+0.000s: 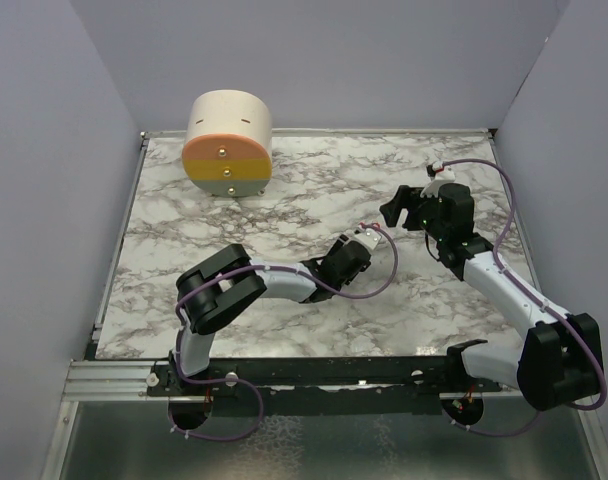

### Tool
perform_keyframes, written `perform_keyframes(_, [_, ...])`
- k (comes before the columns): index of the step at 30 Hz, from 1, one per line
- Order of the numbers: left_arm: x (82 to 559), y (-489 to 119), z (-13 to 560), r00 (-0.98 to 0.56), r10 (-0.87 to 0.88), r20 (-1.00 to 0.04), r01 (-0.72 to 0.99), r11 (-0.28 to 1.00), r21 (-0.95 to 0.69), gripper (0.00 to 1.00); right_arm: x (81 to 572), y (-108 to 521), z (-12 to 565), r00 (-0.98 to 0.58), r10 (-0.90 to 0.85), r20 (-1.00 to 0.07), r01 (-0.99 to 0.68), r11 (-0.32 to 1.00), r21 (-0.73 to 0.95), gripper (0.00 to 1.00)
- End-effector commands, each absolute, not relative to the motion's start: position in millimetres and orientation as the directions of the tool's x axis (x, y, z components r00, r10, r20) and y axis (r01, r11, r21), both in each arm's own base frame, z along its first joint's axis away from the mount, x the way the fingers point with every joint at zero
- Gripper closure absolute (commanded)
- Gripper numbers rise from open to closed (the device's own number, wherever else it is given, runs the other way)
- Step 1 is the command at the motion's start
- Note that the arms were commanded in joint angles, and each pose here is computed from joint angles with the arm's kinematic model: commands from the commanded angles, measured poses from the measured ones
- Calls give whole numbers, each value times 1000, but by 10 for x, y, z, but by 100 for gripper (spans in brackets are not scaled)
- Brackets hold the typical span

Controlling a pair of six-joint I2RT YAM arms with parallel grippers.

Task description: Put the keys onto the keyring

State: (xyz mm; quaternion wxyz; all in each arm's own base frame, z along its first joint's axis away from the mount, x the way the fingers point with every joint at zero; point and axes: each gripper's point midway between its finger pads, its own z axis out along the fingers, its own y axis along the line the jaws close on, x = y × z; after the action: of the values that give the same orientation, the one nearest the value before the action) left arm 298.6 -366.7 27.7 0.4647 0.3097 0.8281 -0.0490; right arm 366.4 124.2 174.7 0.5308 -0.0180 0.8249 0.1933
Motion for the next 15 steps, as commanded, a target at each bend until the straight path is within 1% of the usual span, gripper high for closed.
perform_keyframes(1, [2965,-3649,238,-358,488,-796,581,784,219,57,3648,1218,1814,-417,184,-890,-223,929,296,21])
perform_keyframes(6, [2986,-3597,206,-368,482,-795,592,781,199,57,3647,1215,1821,-416,185,-891,-222,929,296,21])
perform_keyframes(15, [3010,-3496,270,-369,468,-803,606,776,174,63,3651,1212,1807,-418,182,-890,-220,930,293,21])
